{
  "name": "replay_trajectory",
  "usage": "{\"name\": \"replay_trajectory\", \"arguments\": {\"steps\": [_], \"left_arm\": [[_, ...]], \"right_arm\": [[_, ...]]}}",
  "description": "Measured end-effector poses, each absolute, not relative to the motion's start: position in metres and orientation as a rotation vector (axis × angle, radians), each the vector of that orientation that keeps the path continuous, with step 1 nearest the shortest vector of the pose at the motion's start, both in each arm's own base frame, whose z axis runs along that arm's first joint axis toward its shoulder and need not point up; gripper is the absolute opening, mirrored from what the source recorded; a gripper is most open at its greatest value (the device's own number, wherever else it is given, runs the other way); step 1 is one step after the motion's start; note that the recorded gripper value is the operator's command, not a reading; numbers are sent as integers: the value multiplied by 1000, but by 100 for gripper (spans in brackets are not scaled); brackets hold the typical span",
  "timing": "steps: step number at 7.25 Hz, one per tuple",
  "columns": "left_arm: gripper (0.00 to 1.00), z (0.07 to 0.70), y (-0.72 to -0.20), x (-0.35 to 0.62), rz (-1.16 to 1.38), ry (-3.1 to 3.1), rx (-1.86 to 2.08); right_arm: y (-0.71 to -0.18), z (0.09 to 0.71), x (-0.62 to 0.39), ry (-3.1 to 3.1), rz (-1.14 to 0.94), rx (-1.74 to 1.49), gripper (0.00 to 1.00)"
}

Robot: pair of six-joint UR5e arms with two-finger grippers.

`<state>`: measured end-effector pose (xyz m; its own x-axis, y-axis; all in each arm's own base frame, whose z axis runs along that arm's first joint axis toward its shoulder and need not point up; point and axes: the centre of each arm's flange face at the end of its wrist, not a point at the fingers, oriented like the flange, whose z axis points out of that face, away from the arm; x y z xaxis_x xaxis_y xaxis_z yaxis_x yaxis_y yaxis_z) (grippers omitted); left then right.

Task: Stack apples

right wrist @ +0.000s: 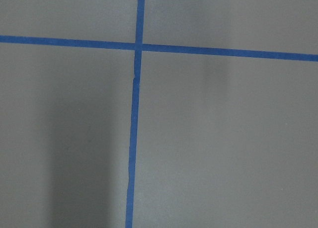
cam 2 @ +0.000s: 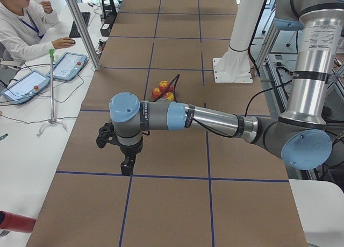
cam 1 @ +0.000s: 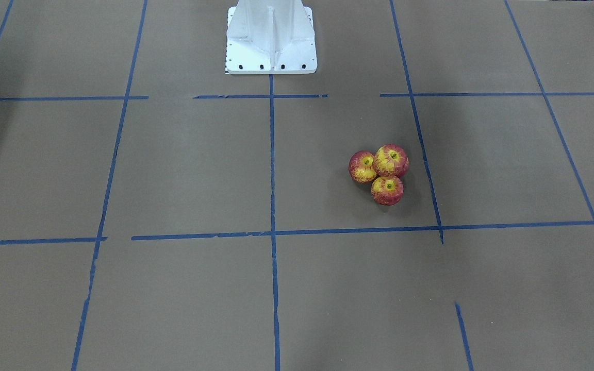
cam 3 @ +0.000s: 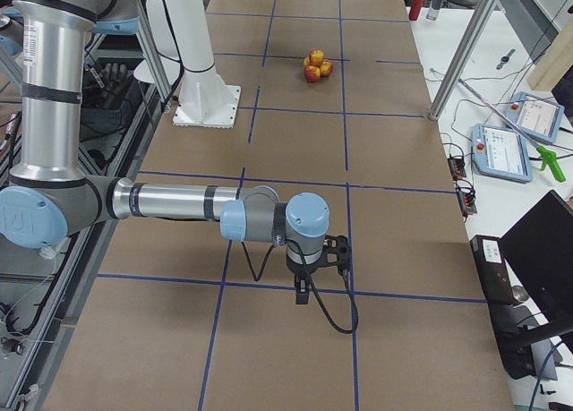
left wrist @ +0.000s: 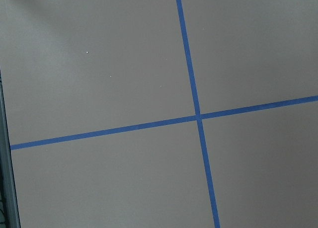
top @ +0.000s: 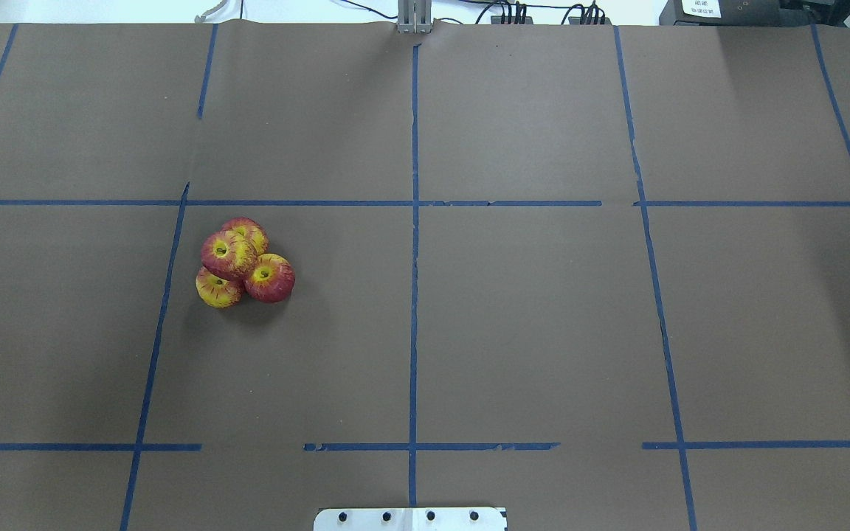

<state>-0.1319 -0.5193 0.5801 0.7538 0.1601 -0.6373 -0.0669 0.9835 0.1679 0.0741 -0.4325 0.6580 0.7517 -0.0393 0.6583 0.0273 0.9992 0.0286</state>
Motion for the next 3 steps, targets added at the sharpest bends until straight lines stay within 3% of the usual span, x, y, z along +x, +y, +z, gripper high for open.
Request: {"name": "replay_trajectory", "arguments": {"steps": [3], "left_arm": [[100, 576, -519, -132, 127, 706, 145]], "right_arm": [[-432, 658, 74, -719, -36, 17, 100]]}}
